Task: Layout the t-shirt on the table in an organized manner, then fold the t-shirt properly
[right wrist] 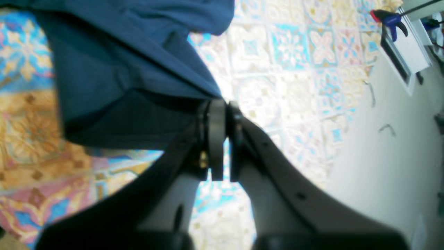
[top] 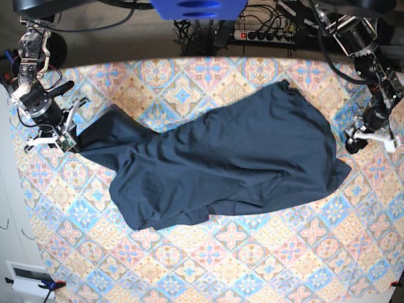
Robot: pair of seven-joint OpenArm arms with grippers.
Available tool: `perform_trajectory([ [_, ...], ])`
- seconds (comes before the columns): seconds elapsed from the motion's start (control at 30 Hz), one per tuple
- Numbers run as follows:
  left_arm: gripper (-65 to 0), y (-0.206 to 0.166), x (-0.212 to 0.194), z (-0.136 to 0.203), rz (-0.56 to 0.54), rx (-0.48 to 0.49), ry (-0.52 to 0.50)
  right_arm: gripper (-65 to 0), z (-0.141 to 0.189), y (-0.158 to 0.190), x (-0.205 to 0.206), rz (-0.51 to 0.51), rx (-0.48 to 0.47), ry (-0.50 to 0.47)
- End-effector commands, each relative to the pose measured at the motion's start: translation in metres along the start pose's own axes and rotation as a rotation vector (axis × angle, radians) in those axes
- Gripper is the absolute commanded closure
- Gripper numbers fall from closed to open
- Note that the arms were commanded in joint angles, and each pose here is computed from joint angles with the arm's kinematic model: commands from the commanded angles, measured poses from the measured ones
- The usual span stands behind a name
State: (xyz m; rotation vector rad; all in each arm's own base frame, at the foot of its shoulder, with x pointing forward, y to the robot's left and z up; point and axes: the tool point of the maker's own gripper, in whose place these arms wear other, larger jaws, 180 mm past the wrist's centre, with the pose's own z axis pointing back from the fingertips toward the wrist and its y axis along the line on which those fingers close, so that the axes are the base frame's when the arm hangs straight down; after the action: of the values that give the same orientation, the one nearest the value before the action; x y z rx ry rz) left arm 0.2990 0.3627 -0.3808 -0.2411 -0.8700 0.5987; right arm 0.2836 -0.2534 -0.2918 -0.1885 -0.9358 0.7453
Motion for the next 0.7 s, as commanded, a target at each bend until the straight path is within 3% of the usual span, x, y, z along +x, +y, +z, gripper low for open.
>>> perform_trajectory([
  [0.0,-44.1,-0.009,0.026,0.000,-0.001,-0.031,-0.063,-0.3,0.005,-0.014,0.011,0.018,-0.033,-0.036],
  [0.2,-44.1,-0.034,0.036,-0.019,-0.015,-0.050,-0.074,-0.3,0.006,-0.016,0.010,0.022,-0.037,-0.033],
  [0.5,-43.9,-0.094,-0.003,-0.057,-0.315,-0.036,0.075,-0.3,0.005,-0.017,0.012,0.023,-0.037,-0.039],
  [0.67,-32.5,-0.095,-0.007,-0.057,-0.315,-0.041,0.086,-0.3,0.005,-0.017,0.012,0.022,-0.039,-0.039],
])
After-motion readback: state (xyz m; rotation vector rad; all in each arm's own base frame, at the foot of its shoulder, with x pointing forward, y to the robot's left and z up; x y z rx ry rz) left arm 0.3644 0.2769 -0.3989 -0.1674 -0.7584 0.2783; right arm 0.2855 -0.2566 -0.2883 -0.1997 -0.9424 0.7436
